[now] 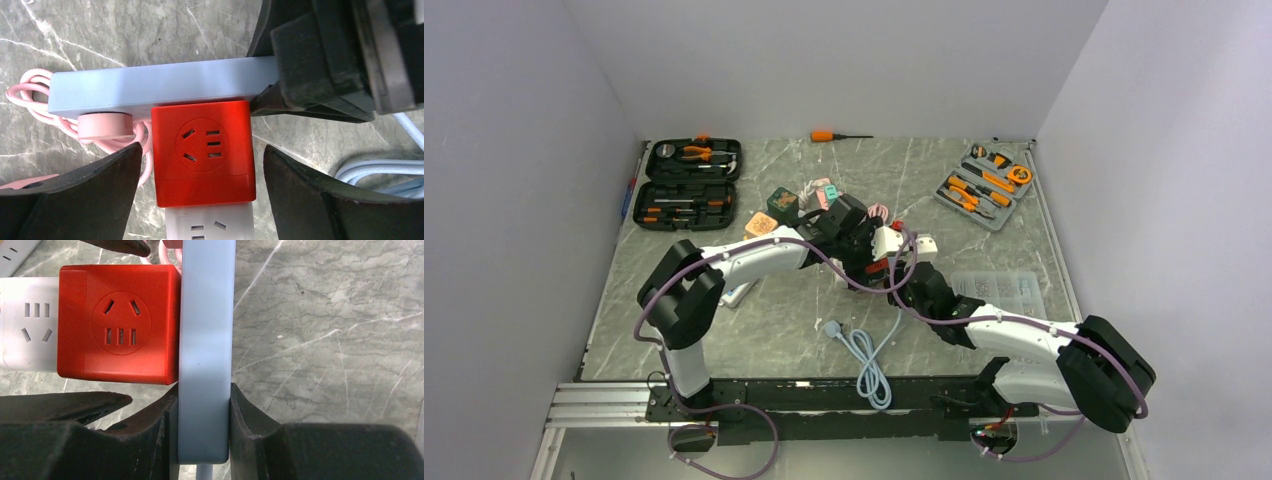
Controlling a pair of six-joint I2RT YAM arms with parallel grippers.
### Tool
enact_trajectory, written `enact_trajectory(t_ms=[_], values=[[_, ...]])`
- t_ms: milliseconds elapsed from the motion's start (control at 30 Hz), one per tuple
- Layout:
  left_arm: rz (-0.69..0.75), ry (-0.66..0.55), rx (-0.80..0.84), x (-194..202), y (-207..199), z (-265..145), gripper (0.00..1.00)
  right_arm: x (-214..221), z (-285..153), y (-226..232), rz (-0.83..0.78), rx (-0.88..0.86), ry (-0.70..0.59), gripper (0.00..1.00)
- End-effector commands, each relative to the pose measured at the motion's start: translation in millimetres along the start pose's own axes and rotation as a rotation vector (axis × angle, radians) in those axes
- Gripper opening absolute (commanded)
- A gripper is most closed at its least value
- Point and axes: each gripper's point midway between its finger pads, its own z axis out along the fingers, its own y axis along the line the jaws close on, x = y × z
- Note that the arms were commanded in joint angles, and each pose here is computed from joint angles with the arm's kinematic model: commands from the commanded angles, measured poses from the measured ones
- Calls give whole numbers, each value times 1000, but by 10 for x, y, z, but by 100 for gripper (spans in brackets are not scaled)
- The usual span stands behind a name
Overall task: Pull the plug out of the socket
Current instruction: Remove the plug from the socket.
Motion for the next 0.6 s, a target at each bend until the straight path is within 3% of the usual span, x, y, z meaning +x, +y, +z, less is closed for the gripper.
enact_trajectory(t_ms=[0, 200, 367, 433, 500, 567], values=[[-42, 24, -5, 77, -5, 62, 90, -783, -157, 550, 140, -219, -253, 0], [-48, 27, 24, 106, -47, 121, 73, -799, -176, 658, 152, -273, -247, 0], [-17, 33, 3, 136, -21, 45, 57, -678, -102, 514, 143, -200, -217, 0], [-6, 45, -7, 186, 1, -21, 46, -563, -49, 392, 142, -138, -181, 0], [-4, 57, -9, 246, 18, -104, 27, -470, 0, 267, 149, -74, -162, 0], [7, 76, -6, 325, 6, -181, 14, -383, 37, 202, 147, -47, -141, 0]])
